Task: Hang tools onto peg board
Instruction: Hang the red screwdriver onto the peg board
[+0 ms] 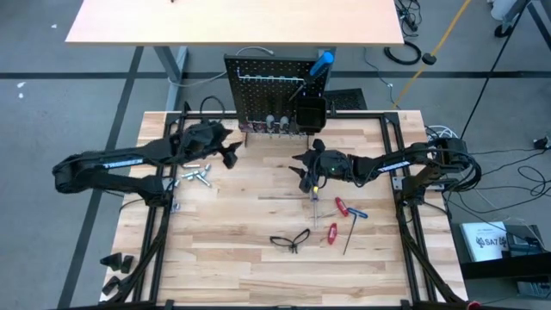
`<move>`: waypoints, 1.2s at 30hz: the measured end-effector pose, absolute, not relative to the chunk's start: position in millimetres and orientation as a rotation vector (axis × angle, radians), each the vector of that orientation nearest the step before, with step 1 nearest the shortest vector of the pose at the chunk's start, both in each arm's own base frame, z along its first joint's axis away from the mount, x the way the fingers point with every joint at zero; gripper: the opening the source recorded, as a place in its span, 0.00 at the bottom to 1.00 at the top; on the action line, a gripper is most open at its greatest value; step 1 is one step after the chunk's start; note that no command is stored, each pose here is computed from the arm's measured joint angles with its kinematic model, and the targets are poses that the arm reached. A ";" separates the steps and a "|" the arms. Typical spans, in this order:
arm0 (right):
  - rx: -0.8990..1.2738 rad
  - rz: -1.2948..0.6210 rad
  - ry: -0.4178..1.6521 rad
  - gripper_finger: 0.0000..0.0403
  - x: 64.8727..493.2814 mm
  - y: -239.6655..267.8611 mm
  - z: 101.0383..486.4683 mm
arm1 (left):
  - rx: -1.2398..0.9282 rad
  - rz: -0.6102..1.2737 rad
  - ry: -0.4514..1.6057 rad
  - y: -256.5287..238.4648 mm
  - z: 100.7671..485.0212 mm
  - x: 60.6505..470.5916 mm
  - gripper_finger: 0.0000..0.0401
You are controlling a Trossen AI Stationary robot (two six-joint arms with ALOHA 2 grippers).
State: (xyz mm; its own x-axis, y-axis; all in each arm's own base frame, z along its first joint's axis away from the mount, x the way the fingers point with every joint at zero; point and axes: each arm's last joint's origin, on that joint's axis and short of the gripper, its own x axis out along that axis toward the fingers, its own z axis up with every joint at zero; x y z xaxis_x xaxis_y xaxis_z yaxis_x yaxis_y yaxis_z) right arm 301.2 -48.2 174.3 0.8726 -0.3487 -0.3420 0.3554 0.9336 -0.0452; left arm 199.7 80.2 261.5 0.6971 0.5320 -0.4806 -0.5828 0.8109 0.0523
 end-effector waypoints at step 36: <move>0.188 -0.365 0.196 0.42 304.8 -49.5 186.2 | -0.042 0.216 0.085 65.2 204.2 184.0 0.68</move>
